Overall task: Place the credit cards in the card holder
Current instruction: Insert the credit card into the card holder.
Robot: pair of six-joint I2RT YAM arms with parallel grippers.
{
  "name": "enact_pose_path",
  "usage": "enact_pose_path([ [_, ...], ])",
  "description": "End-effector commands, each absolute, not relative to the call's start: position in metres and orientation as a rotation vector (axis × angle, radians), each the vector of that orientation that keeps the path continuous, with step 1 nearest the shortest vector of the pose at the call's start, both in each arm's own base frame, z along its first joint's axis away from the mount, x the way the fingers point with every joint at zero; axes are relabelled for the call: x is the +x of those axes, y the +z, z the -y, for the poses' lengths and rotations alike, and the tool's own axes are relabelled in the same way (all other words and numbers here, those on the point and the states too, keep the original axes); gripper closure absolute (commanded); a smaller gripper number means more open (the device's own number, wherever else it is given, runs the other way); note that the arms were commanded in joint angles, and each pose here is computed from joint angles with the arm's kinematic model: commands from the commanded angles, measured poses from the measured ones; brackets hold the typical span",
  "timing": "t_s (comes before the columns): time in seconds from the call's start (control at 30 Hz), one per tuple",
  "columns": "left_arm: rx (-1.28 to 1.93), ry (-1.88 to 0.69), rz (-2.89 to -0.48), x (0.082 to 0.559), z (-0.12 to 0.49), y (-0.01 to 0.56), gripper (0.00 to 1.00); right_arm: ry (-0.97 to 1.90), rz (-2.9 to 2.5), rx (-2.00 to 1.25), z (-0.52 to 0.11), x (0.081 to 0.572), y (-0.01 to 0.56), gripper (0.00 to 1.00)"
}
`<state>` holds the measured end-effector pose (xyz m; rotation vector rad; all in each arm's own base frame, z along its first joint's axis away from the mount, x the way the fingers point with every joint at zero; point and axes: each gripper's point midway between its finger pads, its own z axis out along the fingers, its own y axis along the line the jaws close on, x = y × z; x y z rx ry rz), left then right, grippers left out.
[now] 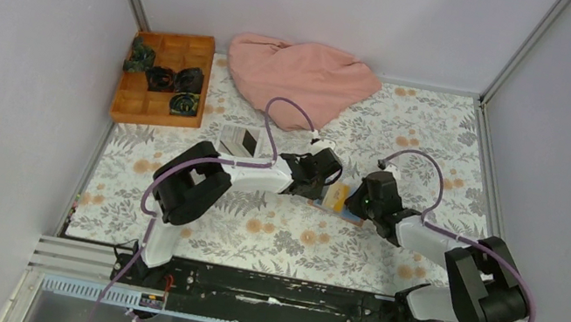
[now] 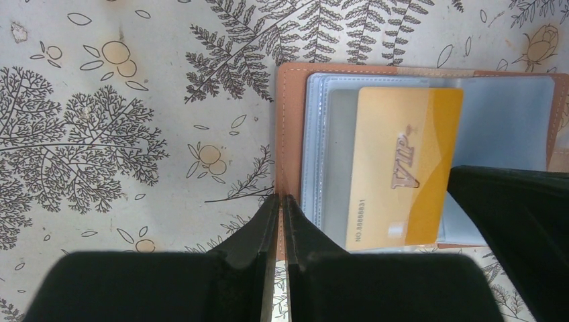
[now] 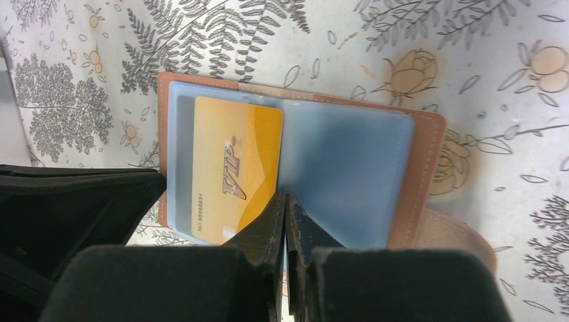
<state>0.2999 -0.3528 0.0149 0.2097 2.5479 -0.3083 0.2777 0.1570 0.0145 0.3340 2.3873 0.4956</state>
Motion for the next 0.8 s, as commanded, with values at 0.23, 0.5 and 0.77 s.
enact_pose_path([
  [0.23,0.256,-0.272,-2.579,0.291,0.356,-0.002,0.89,0.530,-2.393,0.276,-0.183,0.281,0.020,0.96],
  [0.5,0.262,-0.273,-2.581,0.288,0.358,-0.003,0.89,0.546,-2.387,0.259,-0.192,0.284,0.025,0.97],
  [0.77,0.265,-0.276,-2.578,0.287,0.360,-0.002,0.89,0.553,-2.382,0.237,-0.202,0.287,0.029,0.98],
])
